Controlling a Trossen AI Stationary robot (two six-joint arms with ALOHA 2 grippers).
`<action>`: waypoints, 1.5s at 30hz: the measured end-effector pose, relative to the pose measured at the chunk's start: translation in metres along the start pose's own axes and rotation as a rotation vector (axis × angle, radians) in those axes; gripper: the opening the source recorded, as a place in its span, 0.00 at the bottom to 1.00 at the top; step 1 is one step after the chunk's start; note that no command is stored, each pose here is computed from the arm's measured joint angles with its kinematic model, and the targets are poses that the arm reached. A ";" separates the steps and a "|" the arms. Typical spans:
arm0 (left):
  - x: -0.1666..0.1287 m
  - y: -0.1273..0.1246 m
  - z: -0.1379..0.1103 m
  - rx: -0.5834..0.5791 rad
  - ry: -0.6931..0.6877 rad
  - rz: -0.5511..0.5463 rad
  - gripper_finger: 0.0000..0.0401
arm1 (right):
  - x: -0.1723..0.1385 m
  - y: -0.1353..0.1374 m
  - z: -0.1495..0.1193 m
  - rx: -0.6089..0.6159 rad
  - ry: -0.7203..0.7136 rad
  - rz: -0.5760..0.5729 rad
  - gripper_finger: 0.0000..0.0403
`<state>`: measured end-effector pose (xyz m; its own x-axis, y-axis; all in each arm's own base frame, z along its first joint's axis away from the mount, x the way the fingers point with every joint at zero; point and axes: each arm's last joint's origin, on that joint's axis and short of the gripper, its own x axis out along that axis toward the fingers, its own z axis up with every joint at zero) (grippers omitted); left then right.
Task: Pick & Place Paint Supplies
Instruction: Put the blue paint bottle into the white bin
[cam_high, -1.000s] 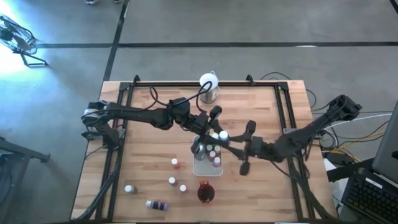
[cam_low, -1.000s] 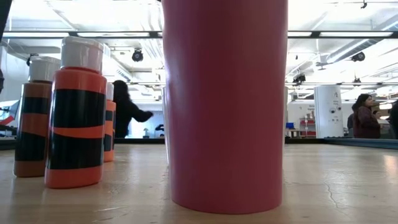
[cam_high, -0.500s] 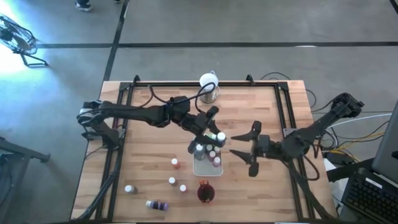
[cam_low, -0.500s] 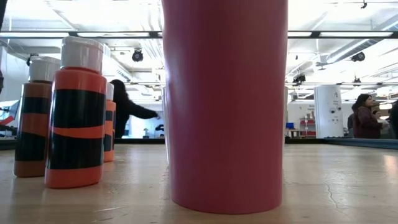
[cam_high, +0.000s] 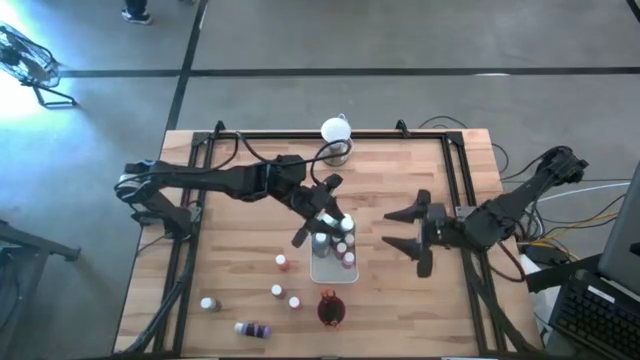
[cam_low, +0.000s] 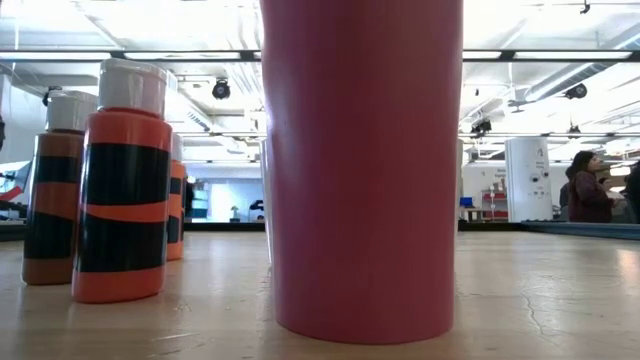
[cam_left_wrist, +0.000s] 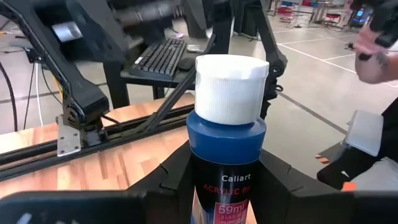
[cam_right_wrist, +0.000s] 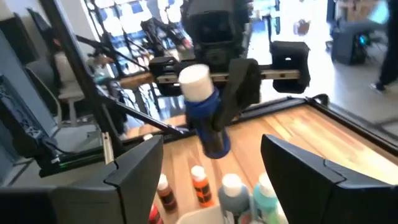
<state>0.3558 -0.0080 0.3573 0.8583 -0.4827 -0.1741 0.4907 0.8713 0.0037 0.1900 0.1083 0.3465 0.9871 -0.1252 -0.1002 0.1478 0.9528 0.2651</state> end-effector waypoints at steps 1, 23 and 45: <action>0.002 0.001 -0.002 -0.003 0.004 -0.001 0.30 | -0.001 -0.001 0.008 0.009 0.022 -0.017 0.66; 0.009 0.008 -0.003 0.019 -0.029 0.110 0.30 | 0.046 0.027 0.123 -0.083 0.571 -0.342 0.66; 0.009 0.007 -0.013 -0.131 0.061 0.138 0.30 | 0.095 0.013 0.131 -0.036 0.738 -0.312 0.64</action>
<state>0.3651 -0.0047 0.3433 0.9035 -0.3550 -0.2403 0.3420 0.9349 -0.0953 0.2936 0.0726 0.4660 0.6028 -0.1846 -0.7762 0.3959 0.9139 0.0902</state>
